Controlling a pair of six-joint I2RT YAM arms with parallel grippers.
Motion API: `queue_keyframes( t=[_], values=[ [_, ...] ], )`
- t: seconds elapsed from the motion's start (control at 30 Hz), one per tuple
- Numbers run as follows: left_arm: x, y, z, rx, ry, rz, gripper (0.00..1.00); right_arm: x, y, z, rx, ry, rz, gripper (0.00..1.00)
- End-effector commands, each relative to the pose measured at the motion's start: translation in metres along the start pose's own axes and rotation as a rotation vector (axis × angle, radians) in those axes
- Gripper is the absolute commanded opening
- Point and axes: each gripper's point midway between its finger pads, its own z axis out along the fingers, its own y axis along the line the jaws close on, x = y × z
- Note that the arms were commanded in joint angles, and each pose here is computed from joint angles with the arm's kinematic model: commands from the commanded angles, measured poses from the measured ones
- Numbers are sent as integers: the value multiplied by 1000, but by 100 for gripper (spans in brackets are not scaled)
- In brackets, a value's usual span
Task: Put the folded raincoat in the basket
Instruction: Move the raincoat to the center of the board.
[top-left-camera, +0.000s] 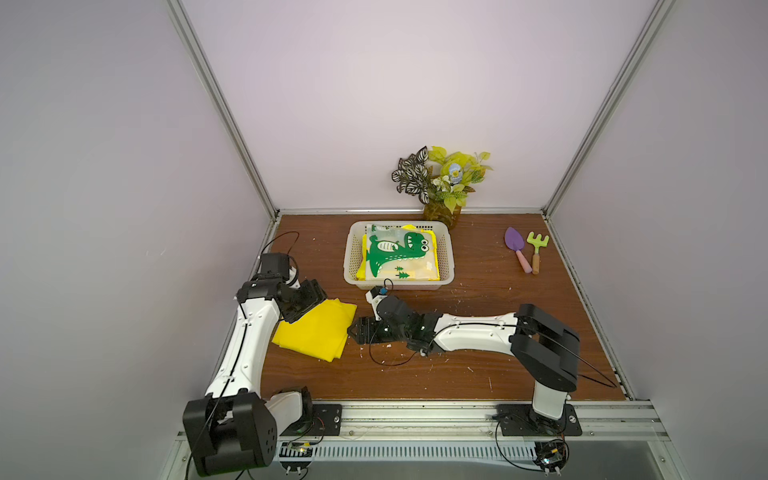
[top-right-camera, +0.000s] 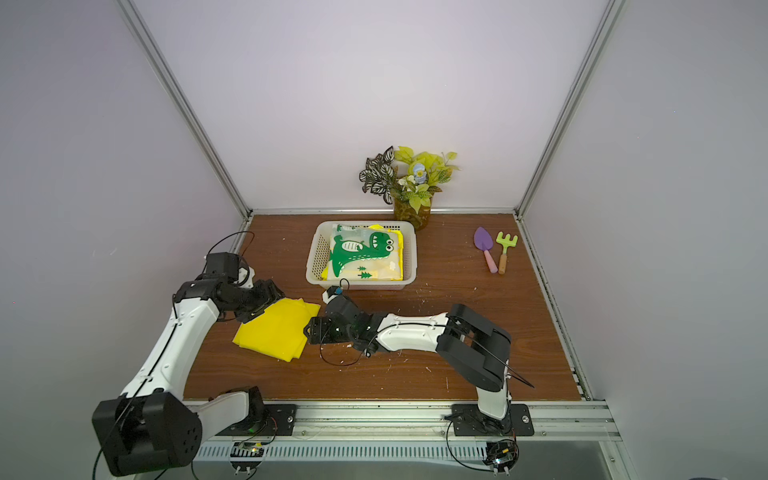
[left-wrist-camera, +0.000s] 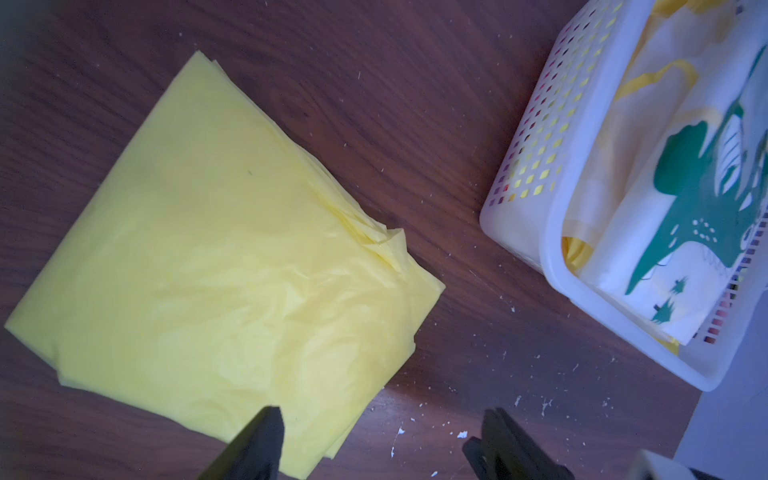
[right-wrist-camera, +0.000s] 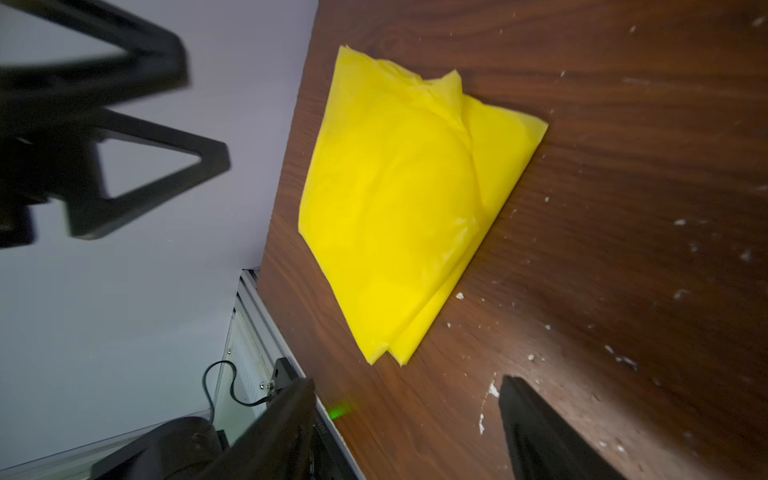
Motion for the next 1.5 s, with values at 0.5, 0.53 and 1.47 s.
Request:
queue_keyframes(
  t=[0.5, 0.53, 1.47],
  values=[
    [-1, -13, -64, 106, -228, -114, 79, 11, -8, 75, 35, 88, 107, 68],
    [-1, -13, -66, 109, -237, -116, 80, 13, -10, 77, 48, 96, 100, 66],
    [42, 1, -40, 135, -142, -128, 91, 51, -120, -38, 375, 207, -103, 0]
  ],
)
